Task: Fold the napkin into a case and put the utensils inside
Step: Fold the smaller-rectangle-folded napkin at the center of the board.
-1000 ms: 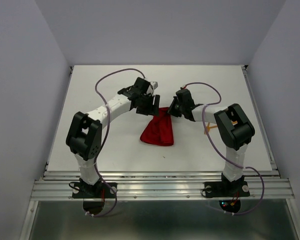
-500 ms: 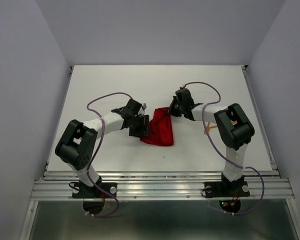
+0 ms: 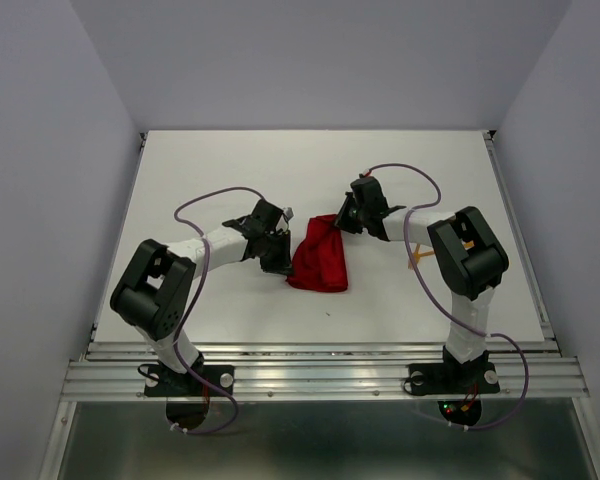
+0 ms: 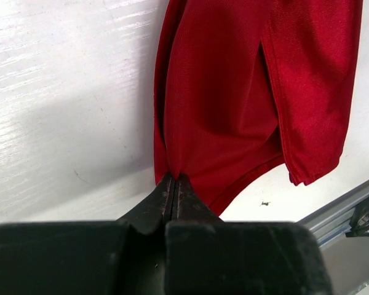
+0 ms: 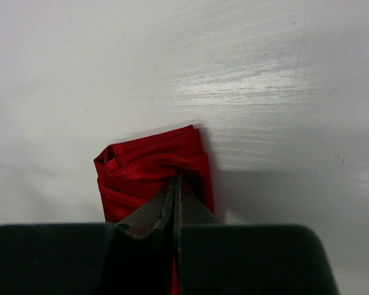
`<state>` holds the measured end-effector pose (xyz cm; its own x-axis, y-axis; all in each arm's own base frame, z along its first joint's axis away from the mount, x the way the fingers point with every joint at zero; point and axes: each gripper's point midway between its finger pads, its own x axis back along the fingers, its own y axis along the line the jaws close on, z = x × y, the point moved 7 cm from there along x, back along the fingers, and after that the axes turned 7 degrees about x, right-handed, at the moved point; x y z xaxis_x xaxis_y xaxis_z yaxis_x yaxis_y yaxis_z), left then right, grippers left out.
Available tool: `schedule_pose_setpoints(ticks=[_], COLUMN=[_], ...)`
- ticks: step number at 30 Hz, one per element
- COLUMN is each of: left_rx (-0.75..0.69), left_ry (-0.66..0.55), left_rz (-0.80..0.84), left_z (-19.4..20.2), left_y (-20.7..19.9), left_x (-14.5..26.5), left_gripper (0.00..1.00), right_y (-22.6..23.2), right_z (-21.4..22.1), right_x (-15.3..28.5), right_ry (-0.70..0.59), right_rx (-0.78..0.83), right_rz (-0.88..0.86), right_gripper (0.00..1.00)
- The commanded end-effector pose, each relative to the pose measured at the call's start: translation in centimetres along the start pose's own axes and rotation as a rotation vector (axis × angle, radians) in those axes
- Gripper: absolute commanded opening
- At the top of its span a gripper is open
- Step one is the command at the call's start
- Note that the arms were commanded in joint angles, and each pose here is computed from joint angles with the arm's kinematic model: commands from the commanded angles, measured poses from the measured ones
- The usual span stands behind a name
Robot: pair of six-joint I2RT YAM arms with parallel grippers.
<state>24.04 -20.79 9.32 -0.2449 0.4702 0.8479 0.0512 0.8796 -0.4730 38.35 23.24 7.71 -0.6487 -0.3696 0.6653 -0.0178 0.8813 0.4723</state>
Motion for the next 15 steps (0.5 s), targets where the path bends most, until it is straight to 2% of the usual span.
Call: schedule_pose_setpoints(ticks=[1, 15], left_rx=[-0.036, -0.185], left_ry=[-0.049, -0.099], left_rz=[0.051, 0.183], left_z=[-1.3, -2.7], left_y=[-1.6, -6.2], left_x=[1.8, 5.4], left_gripper=[0.0, 0.0], right_y=[-0.1, -0.3], right_z=[0.7, 1.0], right_x=[-0.3, -0.7], right_ry=[0.037, 0.046], right_rx=[0.016, -0.004], right_rz=[0.021, 0.031], right_gripper=[0.01, 0.01])
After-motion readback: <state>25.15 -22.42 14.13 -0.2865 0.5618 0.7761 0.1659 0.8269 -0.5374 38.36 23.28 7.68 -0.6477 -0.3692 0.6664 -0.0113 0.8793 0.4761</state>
